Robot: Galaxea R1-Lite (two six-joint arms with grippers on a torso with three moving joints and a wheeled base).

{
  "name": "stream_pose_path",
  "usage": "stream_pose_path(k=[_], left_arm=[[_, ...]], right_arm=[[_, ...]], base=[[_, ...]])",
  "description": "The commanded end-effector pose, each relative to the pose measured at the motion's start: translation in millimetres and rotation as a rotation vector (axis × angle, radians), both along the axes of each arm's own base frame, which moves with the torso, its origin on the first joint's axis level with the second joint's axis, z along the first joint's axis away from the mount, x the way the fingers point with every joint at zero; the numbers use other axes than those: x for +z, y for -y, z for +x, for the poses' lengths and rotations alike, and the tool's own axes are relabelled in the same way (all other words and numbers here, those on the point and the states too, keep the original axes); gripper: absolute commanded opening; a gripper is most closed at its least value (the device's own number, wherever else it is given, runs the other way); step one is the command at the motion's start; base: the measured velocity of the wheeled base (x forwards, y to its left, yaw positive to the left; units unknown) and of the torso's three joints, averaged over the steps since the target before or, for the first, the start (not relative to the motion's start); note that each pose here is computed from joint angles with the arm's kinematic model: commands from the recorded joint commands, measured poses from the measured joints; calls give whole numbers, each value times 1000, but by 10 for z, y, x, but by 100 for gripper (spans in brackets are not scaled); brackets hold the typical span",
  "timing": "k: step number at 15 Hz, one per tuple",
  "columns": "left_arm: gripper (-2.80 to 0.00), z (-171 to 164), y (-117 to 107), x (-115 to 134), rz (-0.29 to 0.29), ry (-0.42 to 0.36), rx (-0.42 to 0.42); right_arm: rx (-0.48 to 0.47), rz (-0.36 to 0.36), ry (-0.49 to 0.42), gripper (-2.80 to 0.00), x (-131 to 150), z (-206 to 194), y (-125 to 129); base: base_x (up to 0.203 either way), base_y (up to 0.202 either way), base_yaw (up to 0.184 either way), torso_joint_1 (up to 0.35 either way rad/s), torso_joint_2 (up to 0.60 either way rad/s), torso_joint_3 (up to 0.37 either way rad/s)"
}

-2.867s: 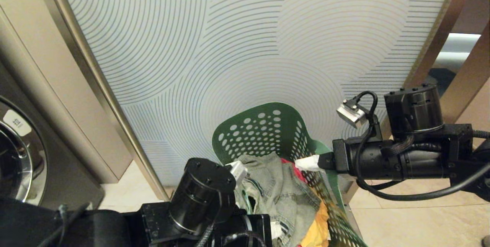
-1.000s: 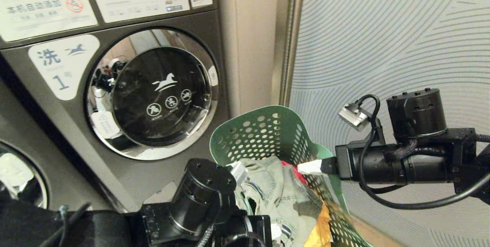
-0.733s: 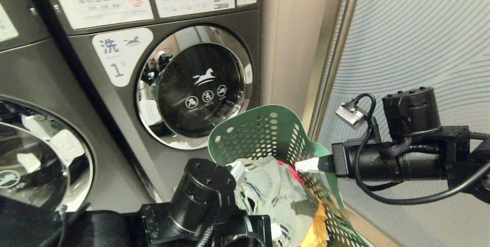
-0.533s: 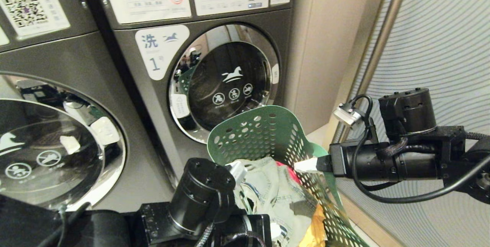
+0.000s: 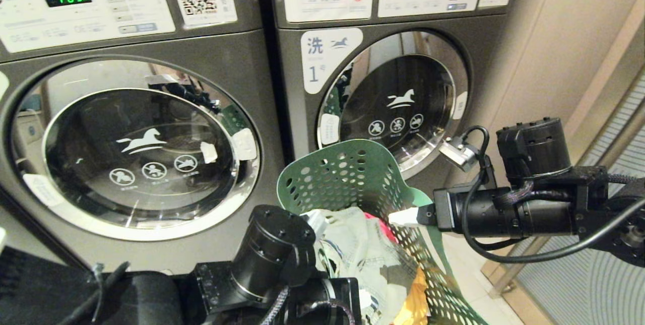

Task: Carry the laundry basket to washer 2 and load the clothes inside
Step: Pick up the clothes basket and put it beside the washing machine

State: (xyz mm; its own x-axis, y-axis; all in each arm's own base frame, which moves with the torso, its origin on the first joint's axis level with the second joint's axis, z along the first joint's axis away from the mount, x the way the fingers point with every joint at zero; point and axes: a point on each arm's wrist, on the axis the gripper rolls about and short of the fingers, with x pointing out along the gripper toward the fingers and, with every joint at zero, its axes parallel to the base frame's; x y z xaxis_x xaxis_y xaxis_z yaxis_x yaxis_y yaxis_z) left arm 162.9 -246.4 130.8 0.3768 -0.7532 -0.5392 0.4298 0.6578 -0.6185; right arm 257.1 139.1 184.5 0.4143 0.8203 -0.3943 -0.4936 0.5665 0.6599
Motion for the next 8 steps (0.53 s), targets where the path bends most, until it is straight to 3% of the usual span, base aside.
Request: stream_pose_path(k=[1, 5, 8], left_arm=[[-280, 26, 40, -47, 8, -10, 1], [-280, 60, 73, -112, 28, -12, -2], [-280, 141, 152, -136, 29, -9, 0]], right_arm=[[-8, -1, -8, -280, -25, 30, 21], [-18, 1, -2, -280, -38, 54, 40], [-90, -25, 29, -280, -86, 75, 51]], base=[[0, -12, 166, 4, -1, 4], [1, -10, 169, 1, 6, 3], [1, -8, 161, 7, 1, 3]])
